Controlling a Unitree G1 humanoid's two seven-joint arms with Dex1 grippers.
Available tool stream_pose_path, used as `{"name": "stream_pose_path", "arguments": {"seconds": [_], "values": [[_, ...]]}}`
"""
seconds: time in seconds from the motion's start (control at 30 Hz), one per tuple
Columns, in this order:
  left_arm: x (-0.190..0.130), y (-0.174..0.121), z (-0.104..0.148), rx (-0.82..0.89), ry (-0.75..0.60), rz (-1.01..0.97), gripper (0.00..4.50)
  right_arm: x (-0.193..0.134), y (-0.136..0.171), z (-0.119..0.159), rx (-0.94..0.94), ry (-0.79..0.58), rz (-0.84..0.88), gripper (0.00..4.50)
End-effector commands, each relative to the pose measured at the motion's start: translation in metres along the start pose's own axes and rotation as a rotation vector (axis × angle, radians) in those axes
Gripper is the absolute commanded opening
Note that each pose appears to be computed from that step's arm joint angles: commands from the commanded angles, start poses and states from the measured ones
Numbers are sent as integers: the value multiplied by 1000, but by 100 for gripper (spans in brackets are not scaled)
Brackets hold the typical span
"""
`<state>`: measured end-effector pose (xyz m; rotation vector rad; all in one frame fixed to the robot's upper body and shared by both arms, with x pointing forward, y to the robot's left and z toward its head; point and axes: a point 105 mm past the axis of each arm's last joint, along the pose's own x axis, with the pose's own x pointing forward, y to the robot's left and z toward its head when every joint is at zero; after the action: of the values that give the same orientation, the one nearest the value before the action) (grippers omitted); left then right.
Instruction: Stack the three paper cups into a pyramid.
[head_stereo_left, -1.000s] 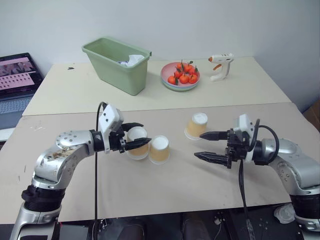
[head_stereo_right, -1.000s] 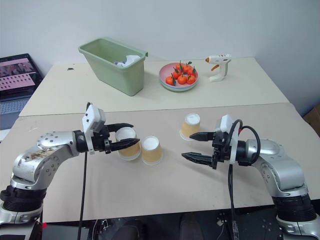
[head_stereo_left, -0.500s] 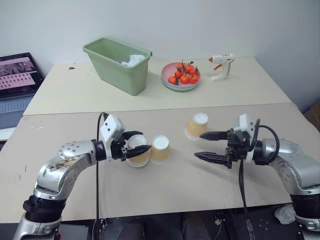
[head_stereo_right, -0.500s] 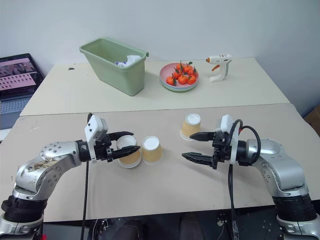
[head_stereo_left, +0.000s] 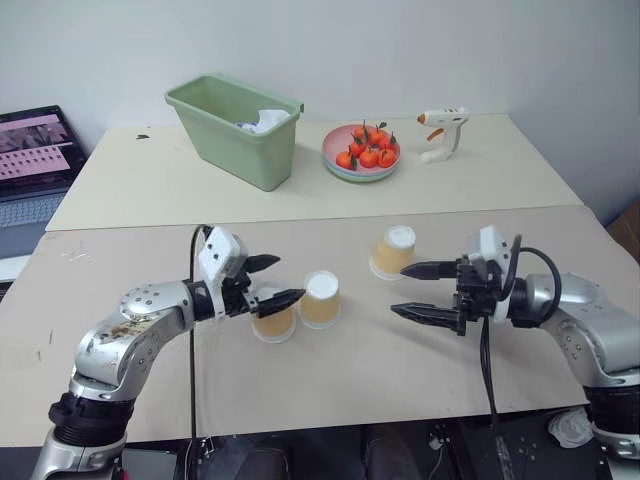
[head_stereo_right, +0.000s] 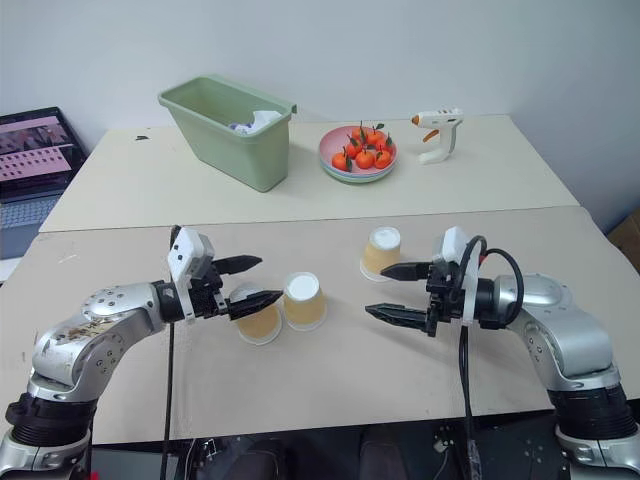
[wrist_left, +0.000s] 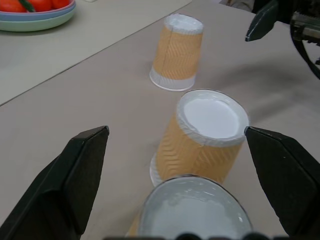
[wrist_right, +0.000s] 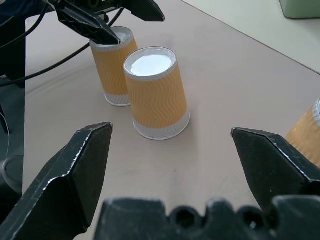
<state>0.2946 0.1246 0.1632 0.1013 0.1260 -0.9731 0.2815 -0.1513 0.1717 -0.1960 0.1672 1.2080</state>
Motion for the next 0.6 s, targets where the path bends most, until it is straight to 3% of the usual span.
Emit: {"name": "stream_pose_path", "arguments": {"seconds": [0.03, 0.13, 0.4, 0.5, 0.6], "values": [[-4, 1, 21, 47, -89, 24, 443, -4, -2, 10, -25, -9, 5, 450], [-6, 0, 29, 63, -117, 37, 443, -4, -3, 10, -27, -5, 10, 450], [-30, -8, 91, 63, -337, 78, 443, -8, -11, 7, -26, 22, -2, 450], [-42, -16, 96, 38, -339, 36, 443, -19, -24, 1, -26, 63, -49, 450], [-50, -26, 90, 44, -259, -32, 443, -35, -40, -8, -50, 134, -105, 450]]}}
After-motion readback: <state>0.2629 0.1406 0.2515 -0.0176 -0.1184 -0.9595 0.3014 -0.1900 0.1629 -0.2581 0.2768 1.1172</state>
